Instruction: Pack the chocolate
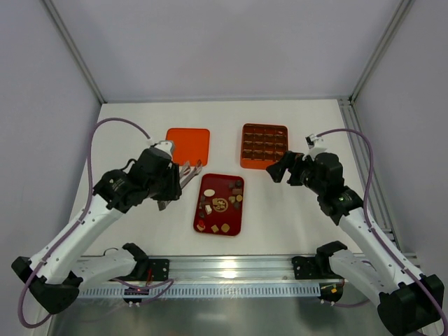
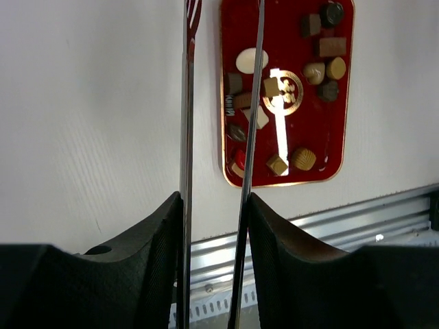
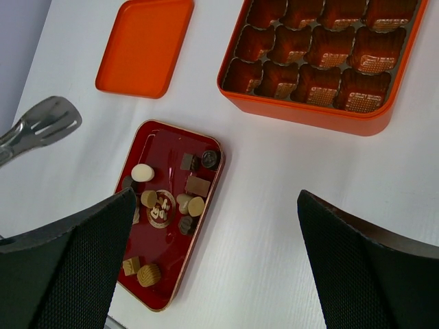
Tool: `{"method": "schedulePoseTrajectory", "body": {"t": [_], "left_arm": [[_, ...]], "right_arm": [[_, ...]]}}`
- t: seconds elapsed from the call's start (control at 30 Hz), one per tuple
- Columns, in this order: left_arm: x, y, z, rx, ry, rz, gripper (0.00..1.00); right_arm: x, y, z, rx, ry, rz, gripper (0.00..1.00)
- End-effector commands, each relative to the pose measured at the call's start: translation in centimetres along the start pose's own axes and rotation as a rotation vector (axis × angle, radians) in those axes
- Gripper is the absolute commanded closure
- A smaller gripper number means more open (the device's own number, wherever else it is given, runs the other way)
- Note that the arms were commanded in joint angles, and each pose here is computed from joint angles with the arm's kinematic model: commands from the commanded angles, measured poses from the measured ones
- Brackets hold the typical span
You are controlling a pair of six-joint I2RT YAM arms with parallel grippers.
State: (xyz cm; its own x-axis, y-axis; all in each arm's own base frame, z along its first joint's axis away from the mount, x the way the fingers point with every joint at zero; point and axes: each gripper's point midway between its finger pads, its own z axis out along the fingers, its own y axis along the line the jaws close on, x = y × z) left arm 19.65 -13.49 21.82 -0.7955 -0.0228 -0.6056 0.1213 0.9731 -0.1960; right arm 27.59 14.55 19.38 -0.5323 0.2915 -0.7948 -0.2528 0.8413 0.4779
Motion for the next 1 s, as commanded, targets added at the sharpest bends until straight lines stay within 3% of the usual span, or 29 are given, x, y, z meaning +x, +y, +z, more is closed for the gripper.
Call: {"method": "schedulePoseTrajectory", "body": {"t": [0.0, 0.37, 0.97], "left_arm": [[1.8, -1.4, -1.2, 0.053, 0.028, 0.027, 0.59], [7.3, -2.5, -2.5, 0.117, 0.150, 0.120, 0.60], [10.4, -2.8, -2.1, 0.157, 0.237, 0.136, 0.62]], "right_arm": [[-1.7, 0.4, -0.3, 0.000, -0.053, -0.006, 0.00], [-1.4, 0.0, -0.7, 0.016, -0.058, 0.000, 0.00], [-0.9, -0.3, -0.6, 0.023, -0.052, 0.003, 0.00]]}}
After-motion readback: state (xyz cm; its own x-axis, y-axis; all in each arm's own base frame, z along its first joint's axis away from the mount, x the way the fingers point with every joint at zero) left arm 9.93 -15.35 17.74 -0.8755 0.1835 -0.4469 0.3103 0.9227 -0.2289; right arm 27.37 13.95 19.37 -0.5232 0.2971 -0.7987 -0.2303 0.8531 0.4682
